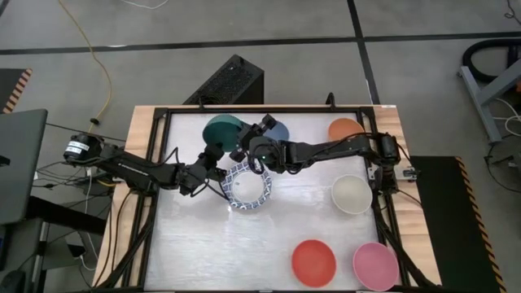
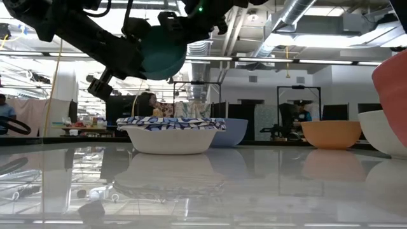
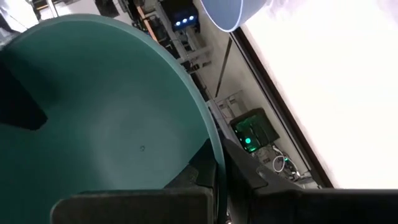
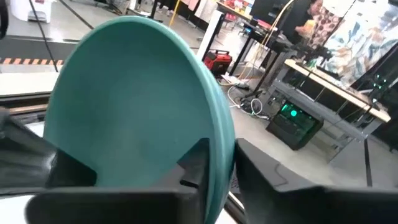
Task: Nest bowls inside each other
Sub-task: Stack the green bowl on top of the blue patterned bowl
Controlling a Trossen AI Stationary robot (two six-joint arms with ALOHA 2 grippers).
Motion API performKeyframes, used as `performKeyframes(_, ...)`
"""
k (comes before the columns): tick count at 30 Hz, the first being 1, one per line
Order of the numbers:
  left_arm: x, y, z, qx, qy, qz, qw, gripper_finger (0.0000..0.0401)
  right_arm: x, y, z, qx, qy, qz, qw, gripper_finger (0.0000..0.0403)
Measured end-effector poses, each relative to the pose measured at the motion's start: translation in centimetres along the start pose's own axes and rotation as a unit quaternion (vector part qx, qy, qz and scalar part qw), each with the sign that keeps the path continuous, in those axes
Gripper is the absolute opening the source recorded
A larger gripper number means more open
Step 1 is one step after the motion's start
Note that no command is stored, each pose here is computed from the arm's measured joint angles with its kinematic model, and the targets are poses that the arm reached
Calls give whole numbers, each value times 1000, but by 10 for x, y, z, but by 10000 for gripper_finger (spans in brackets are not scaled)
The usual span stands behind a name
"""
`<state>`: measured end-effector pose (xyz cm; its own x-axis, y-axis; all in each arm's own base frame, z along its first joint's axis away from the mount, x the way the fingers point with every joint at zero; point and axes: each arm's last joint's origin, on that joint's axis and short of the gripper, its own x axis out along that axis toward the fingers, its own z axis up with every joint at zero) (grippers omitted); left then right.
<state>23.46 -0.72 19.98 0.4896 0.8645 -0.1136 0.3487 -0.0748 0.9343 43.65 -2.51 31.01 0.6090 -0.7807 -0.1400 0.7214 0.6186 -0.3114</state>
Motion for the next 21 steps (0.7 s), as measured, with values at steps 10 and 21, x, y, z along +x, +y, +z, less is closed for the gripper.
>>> performKeyframes(10,-1,1,2,-16,-32,4,999,17,1,-1,-3,-5,12,-5,1000,13)
performKeyframes(21,-16,7,8,-63,-75,24,995,135,1,0,-7,-12,26,5,1000,8)
